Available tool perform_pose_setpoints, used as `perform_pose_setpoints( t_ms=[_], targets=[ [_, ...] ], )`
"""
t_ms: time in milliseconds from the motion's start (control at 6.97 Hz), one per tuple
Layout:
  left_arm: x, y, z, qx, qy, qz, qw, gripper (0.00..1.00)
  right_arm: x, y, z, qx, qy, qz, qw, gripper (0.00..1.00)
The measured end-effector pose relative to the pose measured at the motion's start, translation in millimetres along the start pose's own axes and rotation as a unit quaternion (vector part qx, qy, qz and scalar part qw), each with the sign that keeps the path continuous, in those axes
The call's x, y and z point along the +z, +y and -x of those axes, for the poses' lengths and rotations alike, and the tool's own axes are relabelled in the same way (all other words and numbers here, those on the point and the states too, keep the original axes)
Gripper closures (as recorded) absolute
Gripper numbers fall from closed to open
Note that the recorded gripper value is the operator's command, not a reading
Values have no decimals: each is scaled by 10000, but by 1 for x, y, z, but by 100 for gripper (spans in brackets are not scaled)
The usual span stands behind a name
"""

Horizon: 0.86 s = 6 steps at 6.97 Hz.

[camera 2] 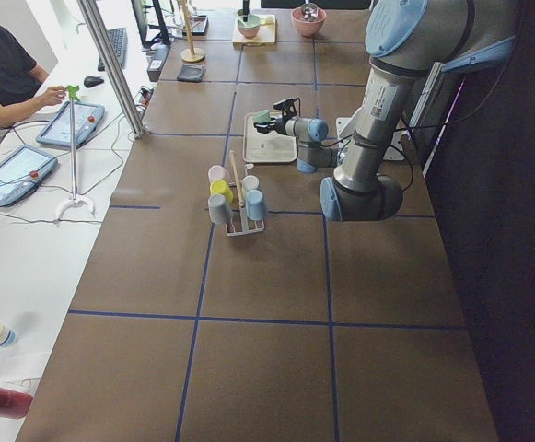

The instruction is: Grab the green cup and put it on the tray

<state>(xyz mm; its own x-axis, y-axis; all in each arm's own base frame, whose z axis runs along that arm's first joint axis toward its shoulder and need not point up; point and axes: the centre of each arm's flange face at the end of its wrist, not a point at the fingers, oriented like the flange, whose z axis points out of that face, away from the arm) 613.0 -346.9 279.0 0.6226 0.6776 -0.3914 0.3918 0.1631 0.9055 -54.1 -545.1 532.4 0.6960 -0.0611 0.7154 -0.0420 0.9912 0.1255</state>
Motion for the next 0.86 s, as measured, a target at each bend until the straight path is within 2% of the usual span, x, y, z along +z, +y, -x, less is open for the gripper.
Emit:
perform_pose_setpoints(
  t_ms=[143, 287, 574, 861],
  targets=[
    [0, 0, 0, 56, 1, -4, 10000, 7, 0, 0, 0, -4, 4, 0, 10000, 0],
    [0, -1, 0, 70, 2, -13, 10000, 2, 0, 0, 0, -2, 6, 1, 10000, 0],
    [0, -6, -1, 19, 22, -51, 10000, 2, 2, -1, -1, 8, 16, 10, 10000, 0],
    [-1, -26, -5, -109, 64, -196, 9997, 2, 3, -1, -2, 14, 21, 18, 10000, 0]
  ],
)
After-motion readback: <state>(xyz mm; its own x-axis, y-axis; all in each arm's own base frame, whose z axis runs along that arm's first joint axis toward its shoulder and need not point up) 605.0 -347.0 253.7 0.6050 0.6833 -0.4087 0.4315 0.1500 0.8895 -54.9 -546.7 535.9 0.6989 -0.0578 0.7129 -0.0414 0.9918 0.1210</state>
